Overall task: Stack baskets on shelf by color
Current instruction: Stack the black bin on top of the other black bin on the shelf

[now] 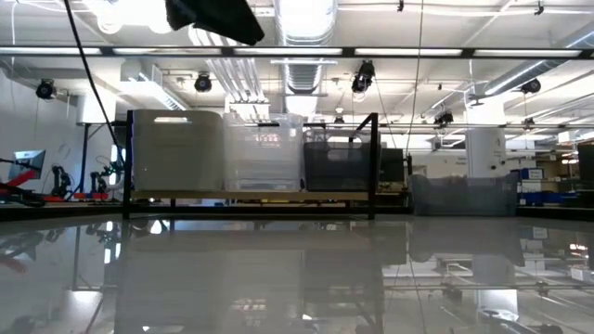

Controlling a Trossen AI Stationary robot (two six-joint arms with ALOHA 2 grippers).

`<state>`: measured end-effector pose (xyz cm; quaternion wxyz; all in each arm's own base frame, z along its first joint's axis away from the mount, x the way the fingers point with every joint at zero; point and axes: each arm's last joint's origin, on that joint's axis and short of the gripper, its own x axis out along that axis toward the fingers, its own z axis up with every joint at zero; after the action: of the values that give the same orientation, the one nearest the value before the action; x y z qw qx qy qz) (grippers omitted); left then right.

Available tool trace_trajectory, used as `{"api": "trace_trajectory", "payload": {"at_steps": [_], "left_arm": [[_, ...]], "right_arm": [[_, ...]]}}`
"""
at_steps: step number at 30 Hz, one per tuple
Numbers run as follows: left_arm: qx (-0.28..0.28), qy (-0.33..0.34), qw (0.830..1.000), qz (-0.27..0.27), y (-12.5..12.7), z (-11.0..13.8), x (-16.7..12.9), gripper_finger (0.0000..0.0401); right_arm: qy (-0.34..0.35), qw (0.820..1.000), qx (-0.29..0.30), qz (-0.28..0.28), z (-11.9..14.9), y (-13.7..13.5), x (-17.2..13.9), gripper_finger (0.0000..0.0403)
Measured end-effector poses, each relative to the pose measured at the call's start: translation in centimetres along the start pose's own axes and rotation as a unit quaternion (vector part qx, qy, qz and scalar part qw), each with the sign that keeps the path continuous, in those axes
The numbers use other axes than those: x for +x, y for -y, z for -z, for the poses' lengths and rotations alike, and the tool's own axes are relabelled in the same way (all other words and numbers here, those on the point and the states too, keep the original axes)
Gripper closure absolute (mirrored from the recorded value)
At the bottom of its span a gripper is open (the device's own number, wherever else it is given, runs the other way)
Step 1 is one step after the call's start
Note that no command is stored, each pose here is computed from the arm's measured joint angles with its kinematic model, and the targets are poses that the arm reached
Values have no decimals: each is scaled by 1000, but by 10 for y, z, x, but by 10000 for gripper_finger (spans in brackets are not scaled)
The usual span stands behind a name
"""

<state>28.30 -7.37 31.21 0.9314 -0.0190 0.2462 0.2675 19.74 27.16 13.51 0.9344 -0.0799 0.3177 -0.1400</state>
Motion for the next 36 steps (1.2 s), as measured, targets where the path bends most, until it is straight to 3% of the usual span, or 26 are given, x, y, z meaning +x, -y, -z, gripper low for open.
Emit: {"api": "trace_trajectory", "payload": {"at_steps": [6,12,17,24,27,30,36], "left_arm": [[19,44,997,54,66,72,-21,318],[21,89,991,96,104,121,-24,318],[30,89,990,104,116,138,-19,318],[35,86,990,104,117,141,-17,318],[34,86,990,105,118,140,-17,318],[34,85,990,105,118,141,-17,318],[34,80,990,115,118,141,-17,318]], "right_arm": [[-37,997,23,64,-19,42,-26,346],[-96,976,121,155,-71,133,-37,346],[-181,958,151,164,-100,221,-21,323],[-267,938,186,121,-107,326,14,251],[-298,936,165,90,-101,355,35,231],[-348,931,98,56,-89,372,60,222],[-455,890,-3,-3,-58,387,107,220]]}}
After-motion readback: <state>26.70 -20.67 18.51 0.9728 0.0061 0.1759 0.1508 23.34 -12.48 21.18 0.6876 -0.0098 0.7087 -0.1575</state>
